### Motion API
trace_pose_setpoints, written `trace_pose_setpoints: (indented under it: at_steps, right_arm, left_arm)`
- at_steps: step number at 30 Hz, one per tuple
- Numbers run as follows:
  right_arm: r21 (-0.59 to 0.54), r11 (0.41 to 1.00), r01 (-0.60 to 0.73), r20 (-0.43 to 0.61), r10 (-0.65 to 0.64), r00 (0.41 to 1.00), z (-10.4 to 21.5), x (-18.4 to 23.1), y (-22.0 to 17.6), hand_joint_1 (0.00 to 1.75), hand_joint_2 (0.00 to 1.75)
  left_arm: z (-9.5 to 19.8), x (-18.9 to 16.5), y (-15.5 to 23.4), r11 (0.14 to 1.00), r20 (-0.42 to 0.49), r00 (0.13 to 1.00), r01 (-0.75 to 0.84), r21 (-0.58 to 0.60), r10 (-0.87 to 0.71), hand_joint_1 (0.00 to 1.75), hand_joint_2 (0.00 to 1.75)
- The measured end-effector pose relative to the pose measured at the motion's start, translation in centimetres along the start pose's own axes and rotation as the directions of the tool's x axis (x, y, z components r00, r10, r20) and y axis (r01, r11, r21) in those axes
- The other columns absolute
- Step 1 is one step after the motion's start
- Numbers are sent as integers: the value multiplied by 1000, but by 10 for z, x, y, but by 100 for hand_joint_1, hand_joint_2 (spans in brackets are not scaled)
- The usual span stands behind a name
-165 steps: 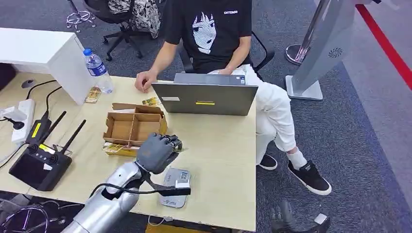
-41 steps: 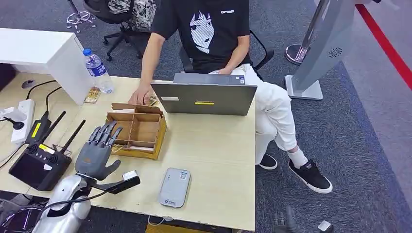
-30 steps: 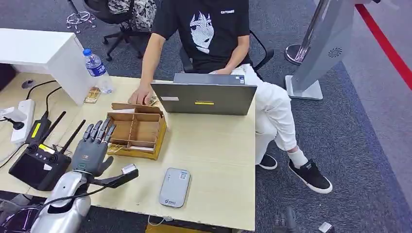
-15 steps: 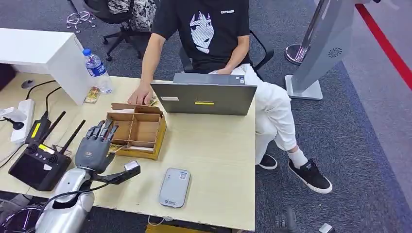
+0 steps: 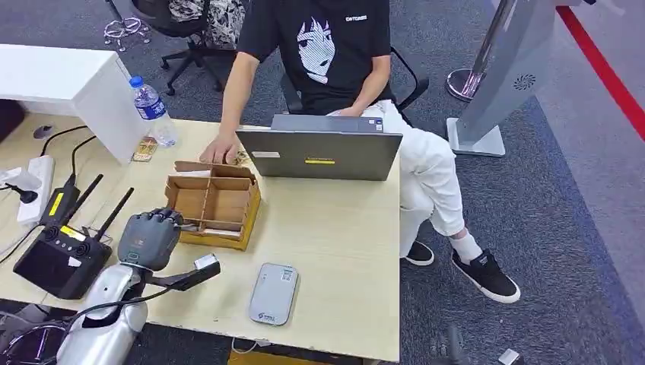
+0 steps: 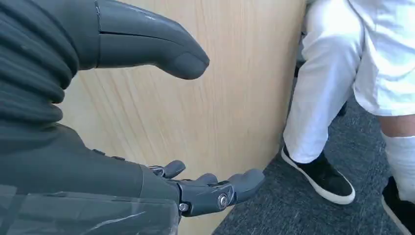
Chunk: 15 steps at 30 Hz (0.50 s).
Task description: Pass the card to the sensor for recognition and then transmit it.
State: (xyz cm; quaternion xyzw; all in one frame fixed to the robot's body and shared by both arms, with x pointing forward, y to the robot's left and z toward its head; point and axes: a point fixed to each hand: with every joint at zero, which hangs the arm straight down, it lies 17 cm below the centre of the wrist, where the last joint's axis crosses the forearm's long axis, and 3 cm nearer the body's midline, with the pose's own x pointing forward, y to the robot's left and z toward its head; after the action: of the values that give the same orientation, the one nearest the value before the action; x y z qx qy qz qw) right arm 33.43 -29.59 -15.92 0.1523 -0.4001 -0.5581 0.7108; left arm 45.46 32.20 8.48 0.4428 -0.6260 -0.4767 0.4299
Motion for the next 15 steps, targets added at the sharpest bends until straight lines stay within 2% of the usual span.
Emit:
trace_pose_setpoints:
  at_steps: [4,9,15]
  right_arm:
    - [1,1000,-6,-2,6,1000,0,-1,1,0,175]
    - [-2,1000,-21,-12,21,1000,-1,-2,2,0,175]
    - [5,999,-40,-24,40,999,-3,-5,7,0,175]
  left_arm:
    - [-20,24,44,988,51,997,-69,138,62,175,175]
    - [-59,42,118,949,88,993,-102,297,80,175,175]
    - [-103,47,190,911,100,992,-113,396,80,175,175]
